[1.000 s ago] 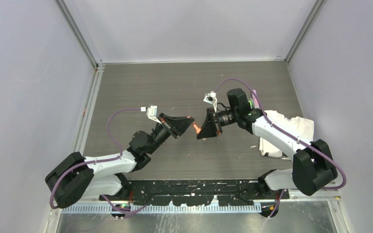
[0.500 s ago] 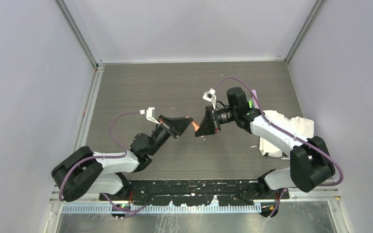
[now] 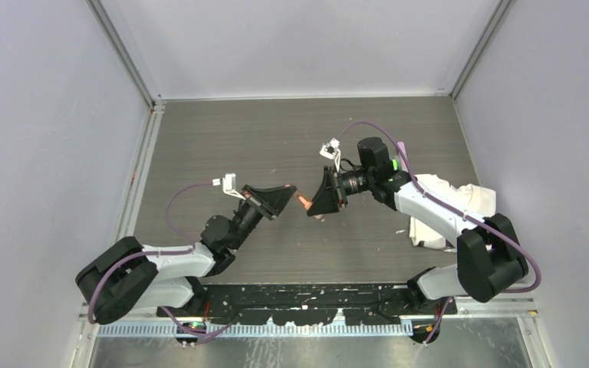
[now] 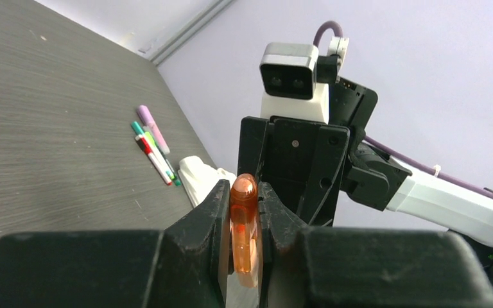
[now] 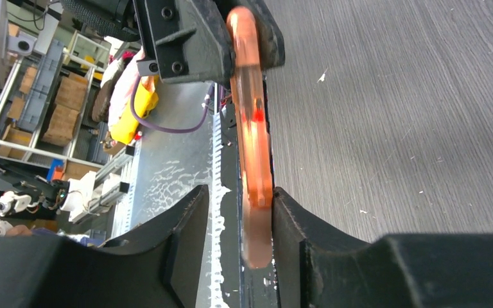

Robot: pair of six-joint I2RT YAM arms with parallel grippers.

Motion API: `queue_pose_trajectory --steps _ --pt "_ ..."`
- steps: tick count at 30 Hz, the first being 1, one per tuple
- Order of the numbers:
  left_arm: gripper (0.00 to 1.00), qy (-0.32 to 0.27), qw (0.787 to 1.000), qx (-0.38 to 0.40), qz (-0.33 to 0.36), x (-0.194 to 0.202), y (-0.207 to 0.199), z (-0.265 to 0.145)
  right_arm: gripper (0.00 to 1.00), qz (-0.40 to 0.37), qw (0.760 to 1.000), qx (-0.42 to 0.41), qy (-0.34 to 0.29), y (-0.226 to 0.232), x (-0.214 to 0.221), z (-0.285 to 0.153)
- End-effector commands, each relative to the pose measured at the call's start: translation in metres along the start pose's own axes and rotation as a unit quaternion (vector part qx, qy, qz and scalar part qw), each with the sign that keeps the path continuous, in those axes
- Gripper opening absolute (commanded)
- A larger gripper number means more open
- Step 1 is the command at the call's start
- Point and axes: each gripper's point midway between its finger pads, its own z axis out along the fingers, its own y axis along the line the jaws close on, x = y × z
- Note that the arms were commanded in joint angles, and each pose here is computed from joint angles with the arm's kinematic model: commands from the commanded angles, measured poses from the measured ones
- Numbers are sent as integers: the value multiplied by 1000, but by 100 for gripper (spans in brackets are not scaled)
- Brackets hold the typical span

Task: Insert the pens into the pen caps
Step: Press the pen cap onto the pen.

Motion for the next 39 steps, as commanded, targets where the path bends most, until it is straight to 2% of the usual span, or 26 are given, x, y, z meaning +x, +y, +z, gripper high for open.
queue_pose_trajectory --steps 1,7,17,19,21,24,27,30,39 --pt "1 -63 998 4 1 -33 -7 -6 48 -20 1000 -12 -5 6 -5 0" --pt "1 -79 997 -3 15 -49 -11 -13 50 -19 1000 -10 -3 5 -4 0" --pt "1 -74 997 3 22 -55 -21 -18 51 -20 1000 -2 -5 2 -5 0" --pt "1 -72 997 9 18 -54 -23 -17 56 -27 1000 -1 -6 2 -5 0" --pt "1 -67 998 16 13 -52 -26 -16 68 -48 999 0 -8 2 -4 -1" --pt "1 -58 998 31 4 -49 -33 -13 82 -101 995 -5 -12 5 -1 -4" --pt "1 -46 998 46 -2 -46 -42 -10 91 -166 986 -19 -21 13 2 -6" --pt "1 -32 998 62 -7 -43 -50 -8 92 -194 980 -37 -30 20 2 -7" --pt "1 -8 995 90 -32 -34 -61 -1 90 -214 974 -60 -49 34 -3 -8"
